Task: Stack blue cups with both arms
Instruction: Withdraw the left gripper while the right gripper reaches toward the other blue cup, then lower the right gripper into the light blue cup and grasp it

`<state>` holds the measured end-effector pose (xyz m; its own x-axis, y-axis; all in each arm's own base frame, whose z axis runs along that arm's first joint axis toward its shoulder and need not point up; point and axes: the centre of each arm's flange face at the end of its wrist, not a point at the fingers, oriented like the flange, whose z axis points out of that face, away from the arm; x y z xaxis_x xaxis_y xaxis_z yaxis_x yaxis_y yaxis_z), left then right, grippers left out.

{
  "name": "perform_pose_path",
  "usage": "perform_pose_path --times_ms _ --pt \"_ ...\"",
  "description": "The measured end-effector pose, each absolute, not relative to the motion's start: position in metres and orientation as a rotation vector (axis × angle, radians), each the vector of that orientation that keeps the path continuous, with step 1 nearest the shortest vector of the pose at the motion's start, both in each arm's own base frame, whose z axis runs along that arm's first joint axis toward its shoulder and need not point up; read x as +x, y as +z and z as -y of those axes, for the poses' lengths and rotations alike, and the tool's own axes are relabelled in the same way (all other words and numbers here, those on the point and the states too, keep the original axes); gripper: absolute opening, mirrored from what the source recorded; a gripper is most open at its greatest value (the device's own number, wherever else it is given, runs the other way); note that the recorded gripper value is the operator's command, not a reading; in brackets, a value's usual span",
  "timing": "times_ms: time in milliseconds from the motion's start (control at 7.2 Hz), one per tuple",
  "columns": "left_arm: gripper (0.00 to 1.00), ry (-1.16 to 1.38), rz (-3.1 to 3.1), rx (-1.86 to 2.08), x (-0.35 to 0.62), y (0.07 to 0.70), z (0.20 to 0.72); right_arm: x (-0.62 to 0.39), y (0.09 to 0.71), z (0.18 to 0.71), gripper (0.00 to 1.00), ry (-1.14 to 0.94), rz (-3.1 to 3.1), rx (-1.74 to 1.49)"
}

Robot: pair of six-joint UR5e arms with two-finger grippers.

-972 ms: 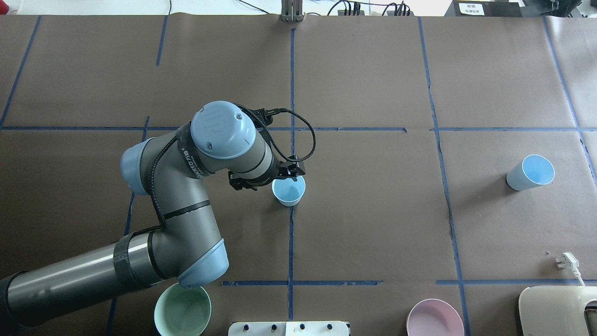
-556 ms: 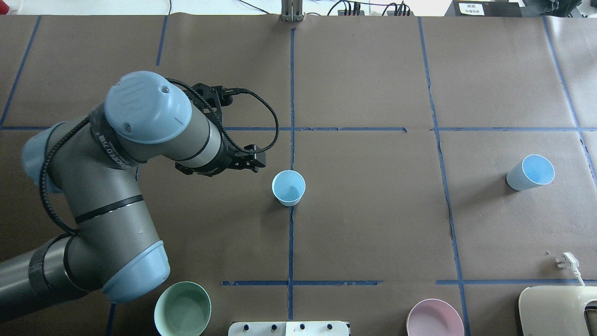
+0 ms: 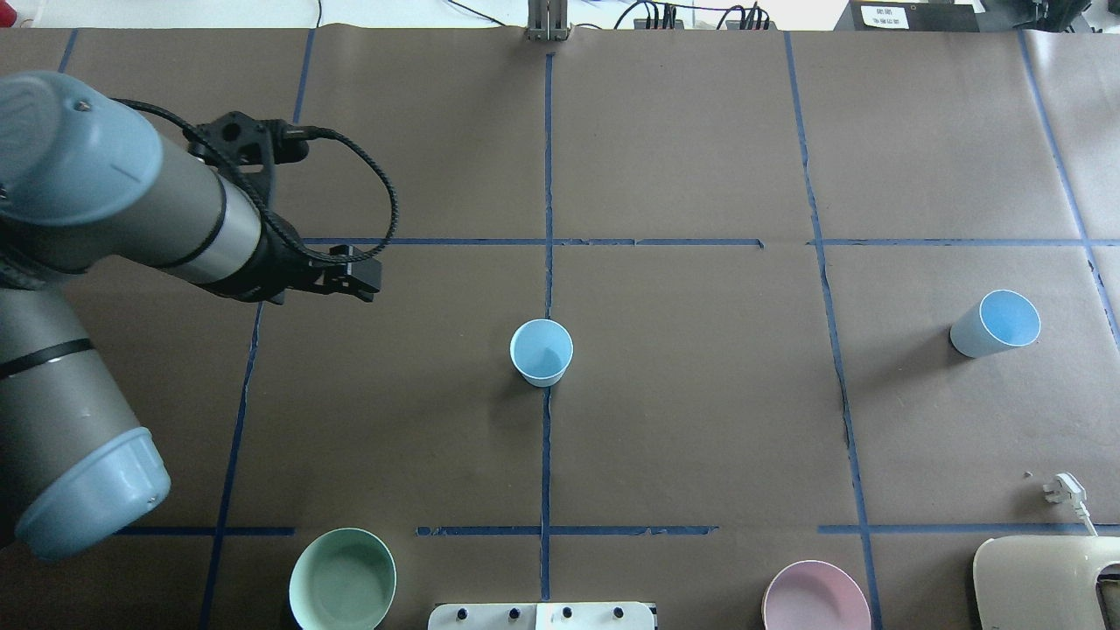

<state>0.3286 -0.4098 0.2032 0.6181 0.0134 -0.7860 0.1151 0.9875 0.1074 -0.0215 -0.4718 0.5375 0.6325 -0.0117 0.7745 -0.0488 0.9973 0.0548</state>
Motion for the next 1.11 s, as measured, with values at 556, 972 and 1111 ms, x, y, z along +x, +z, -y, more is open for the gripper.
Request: perform_pose_path --times_ms 556,972,1111 --pt "1.0 -0.007 -0.824 0.173 0.239 0.274 0.428 -0.109 0.573 0.476 1.0 0.013 0.848 0.082" --pt "1.0 0.02 -0.815 0.17 0.204 0.294 0.43 -0.128 0.594 0.47 1.0 0.027 0.871 0.064" --pt "1.0 0.02 -0.814 0.166 0.202 0.297 0.429 -0.132 0.596 0.466 1.0 0.02 0.875 0.053"
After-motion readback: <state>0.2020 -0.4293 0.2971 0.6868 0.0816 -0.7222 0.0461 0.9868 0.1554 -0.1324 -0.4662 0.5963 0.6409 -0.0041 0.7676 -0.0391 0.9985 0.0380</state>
